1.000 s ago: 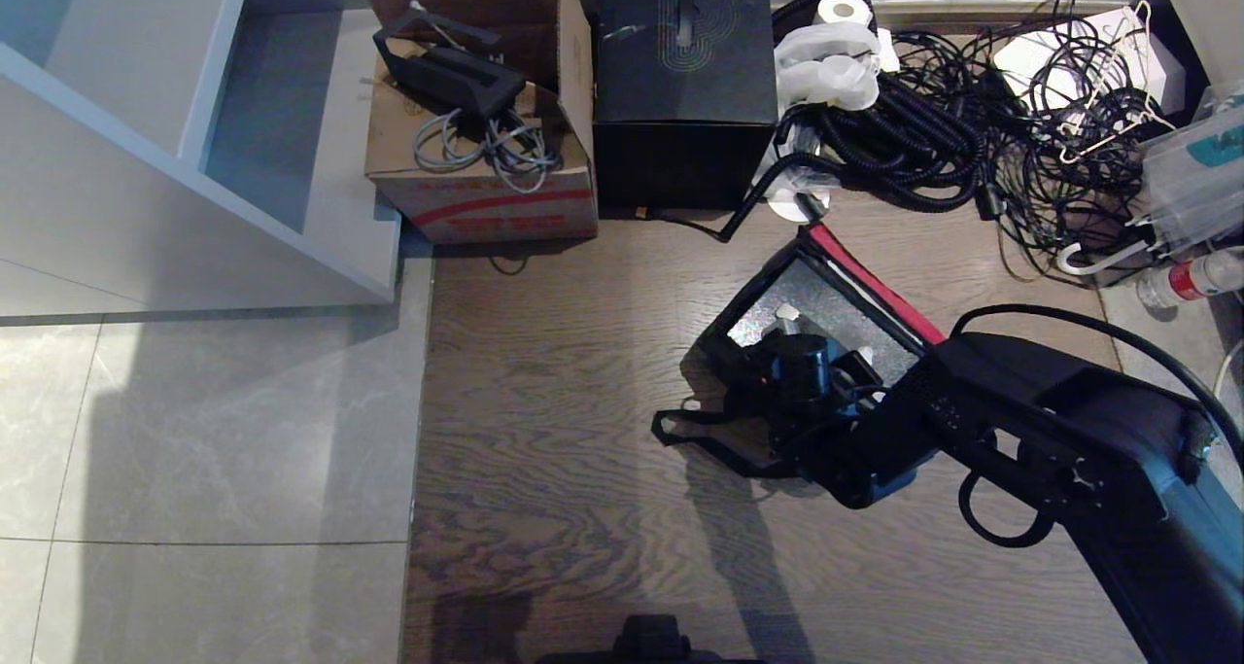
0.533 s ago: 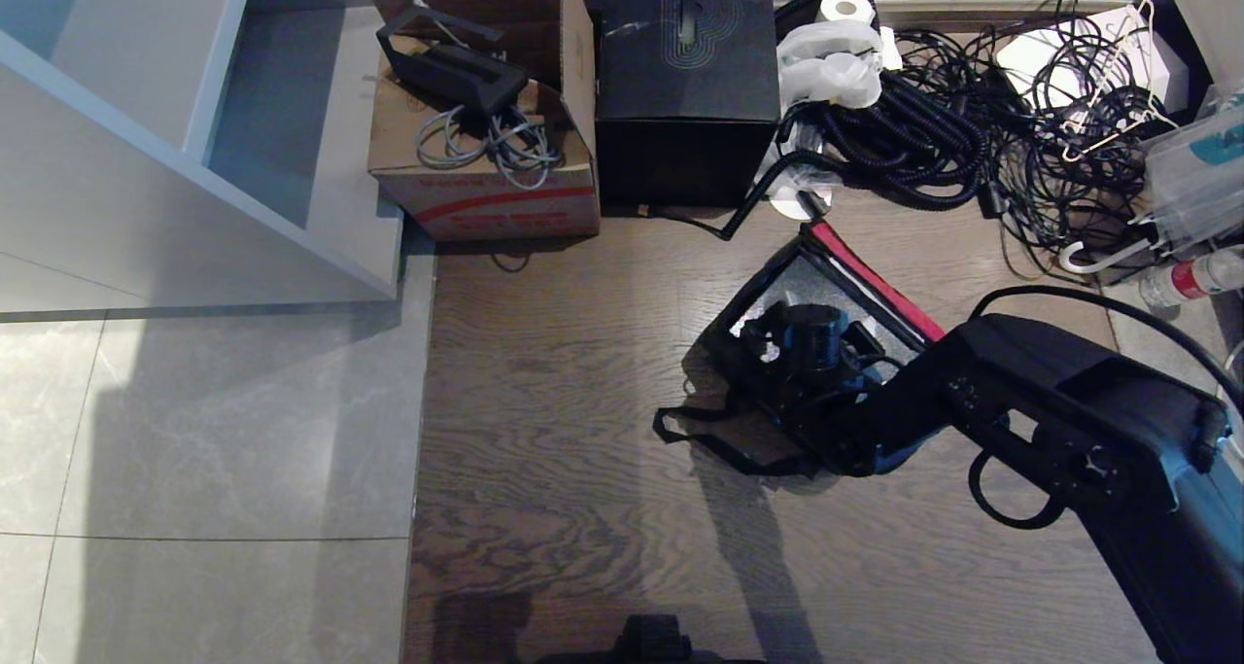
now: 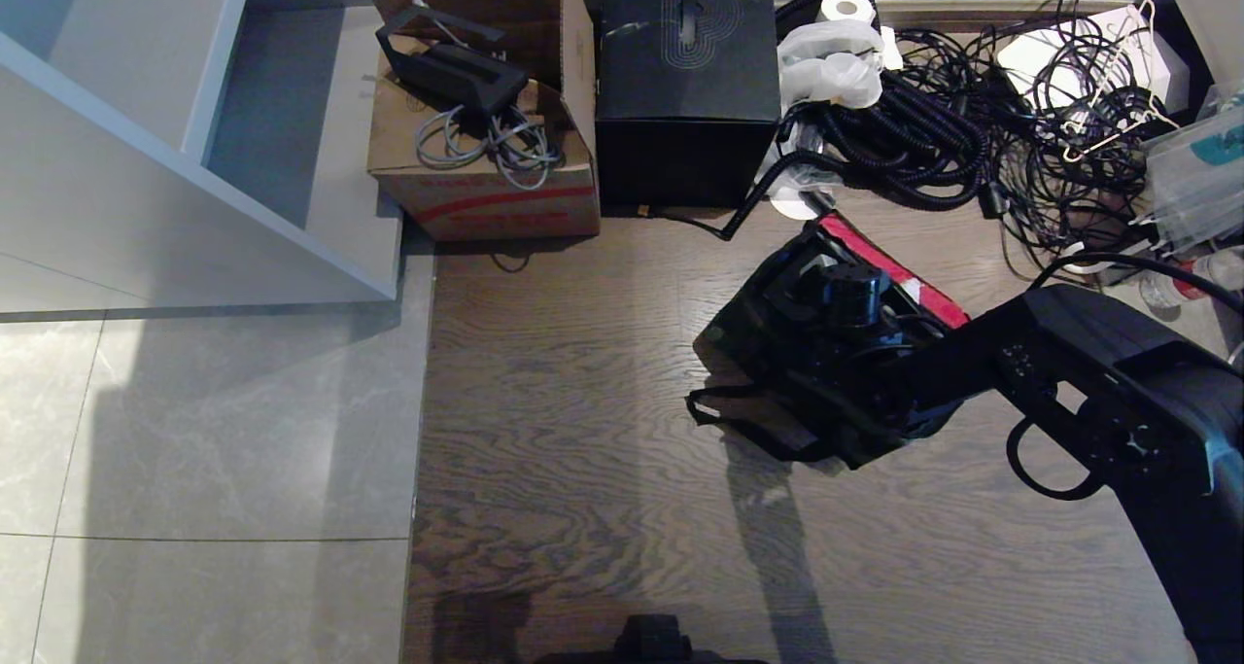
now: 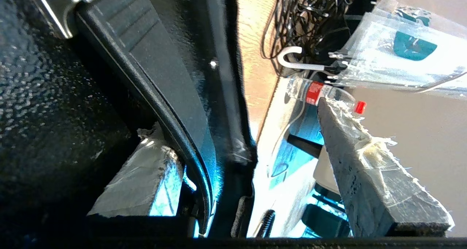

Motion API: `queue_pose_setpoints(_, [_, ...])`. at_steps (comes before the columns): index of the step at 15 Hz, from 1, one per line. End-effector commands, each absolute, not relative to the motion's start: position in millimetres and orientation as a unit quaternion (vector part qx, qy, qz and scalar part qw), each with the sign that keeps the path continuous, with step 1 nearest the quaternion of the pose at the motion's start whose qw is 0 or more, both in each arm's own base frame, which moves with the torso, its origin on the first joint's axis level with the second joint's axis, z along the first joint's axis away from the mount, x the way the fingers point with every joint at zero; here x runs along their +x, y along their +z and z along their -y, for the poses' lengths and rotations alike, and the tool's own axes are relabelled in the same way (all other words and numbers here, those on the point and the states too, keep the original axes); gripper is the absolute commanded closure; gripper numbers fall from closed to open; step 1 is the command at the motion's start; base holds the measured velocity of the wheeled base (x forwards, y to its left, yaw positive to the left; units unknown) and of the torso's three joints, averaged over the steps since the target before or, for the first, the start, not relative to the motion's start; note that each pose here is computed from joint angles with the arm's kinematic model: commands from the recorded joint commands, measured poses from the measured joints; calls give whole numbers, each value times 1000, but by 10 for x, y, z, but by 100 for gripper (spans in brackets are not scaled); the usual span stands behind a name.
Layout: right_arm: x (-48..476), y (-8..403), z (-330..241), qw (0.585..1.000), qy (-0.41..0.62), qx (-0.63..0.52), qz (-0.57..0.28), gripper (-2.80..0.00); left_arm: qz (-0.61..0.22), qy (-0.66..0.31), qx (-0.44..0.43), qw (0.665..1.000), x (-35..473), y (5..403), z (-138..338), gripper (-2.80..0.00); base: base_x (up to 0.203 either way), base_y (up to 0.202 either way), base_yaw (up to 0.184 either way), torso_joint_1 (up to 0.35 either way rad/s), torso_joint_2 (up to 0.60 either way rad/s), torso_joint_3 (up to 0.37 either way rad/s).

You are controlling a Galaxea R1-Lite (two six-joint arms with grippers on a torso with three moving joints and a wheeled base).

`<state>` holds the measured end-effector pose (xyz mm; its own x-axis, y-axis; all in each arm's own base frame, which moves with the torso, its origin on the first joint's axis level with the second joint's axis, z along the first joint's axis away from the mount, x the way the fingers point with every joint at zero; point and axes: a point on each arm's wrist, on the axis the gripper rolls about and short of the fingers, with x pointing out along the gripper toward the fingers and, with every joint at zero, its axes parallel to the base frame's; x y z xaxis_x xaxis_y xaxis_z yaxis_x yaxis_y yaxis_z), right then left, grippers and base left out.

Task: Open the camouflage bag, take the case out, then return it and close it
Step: Grip the handle

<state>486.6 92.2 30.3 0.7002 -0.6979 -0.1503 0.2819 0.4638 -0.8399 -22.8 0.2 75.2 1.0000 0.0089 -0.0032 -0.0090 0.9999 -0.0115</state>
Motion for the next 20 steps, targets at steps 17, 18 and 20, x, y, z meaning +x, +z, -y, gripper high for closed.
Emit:
queue_pose_setpoints(17, [4795, 350, -1040, 827, -312, -402, -239, 0, 0, 5, -6, 1000, -229, 753, -2, 0, 0, 0, 0, 0, 0, 0])
queue_pose_setpoints(18, [4772, 367, -1071, 829, -311, -400, -237, 0, -1, 5, -6, 1000, -229, 751, -2, 0, 0, 0, 0, 0, 0, 0])
queue_pose_setpoints(20, [4615, 714, -1213, 845, -307, -384, -211, 0, -1, 5, -6, 1000, -228, 752, -2, 0, 0, 0, 0, 0, 0, 0])
